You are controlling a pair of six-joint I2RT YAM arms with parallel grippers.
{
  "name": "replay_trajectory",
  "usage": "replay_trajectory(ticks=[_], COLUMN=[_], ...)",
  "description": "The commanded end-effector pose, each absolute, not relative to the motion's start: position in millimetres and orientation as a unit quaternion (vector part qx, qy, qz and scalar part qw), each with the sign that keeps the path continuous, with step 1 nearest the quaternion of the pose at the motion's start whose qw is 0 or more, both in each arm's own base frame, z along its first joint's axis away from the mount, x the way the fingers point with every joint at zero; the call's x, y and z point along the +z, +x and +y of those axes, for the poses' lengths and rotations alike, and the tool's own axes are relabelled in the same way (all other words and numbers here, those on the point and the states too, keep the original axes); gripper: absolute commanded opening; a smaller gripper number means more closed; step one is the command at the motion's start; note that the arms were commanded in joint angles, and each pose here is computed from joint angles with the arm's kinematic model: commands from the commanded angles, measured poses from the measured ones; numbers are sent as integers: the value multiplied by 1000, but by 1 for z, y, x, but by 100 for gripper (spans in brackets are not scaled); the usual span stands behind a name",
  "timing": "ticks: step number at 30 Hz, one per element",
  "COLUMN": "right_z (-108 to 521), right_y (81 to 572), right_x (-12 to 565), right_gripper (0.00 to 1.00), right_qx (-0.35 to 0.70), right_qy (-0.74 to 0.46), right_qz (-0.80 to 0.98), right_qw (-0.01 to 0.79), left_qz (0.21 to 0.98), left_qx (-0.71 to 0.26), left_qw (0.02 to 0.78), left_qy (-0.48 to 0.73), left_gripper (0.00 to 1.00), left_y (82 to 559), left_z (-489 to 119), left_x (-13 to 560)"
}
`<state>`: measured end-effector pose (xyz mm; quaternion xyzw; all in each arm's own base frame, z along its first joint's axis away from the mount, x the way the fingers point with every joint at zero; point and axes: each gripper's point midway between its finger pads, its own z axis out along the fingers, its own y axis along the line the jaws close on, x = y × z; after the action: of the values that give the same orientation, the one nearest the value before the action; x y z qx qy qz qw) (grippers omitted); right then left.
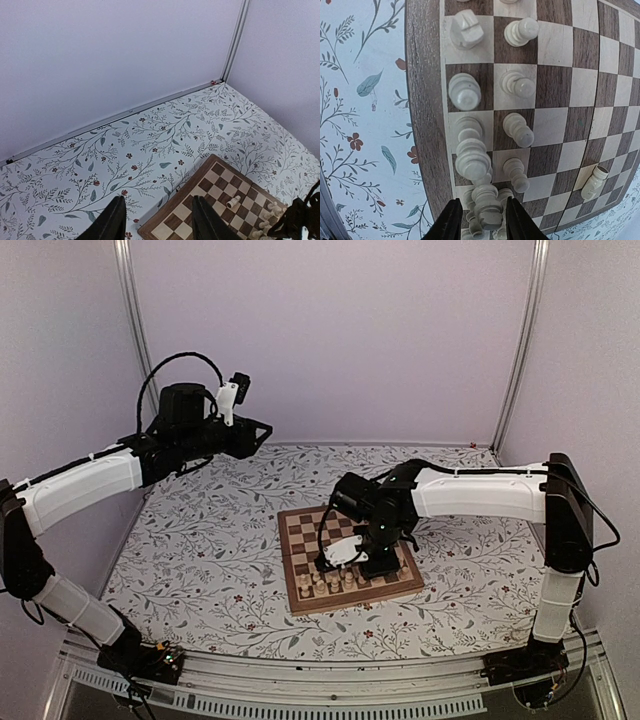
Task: Set up the chess pieces on the board
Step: Place the chess piece on the chessboard, then pick up the chess piece from the chessboard.
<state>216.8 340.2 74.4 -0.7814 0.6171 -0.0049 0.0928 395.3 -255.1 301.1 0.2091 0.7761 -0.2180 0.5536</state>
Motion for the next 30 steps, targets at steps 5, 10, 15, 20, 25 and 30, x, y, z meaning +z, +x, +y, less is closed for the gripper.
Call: replay_trajectory(ticks=[5, 10, 15, 20, 25, 30], right_z=[350, 338, 319, 316, 323, 325], right_y=[232, 291, 340, 354, 353, 352], right_x=[126, 156, 152, 131, 104, 78], right_gripper=[35, 35, 40, 44, 45, 45], right_qx=[32, 91, 121, 128, 145, 157], right_qy=[-762, -687, -618, -607, -611, -609], right_qz=[629, 688, 737, 746, 747, 754], right_qw=[153, 216, 245, 241, 219, 191], left_qz=[777, 783, 788, 791, 794, 795], left_qx=[-229, -244, -260, -260, -260, -260], left_qw=[549, 531, 512, 504, 498, 496], left_qy=[206, 213, 222, 229, 232, 233], left_gripper=[46, 46, 45, 45, 45, 45], left_y=[400, 399, 398, 397, 398, 397], left_z=[-256, -265, -275, -279, -282, -283], left_x=[305, 296, 287, 282, 278, 277])
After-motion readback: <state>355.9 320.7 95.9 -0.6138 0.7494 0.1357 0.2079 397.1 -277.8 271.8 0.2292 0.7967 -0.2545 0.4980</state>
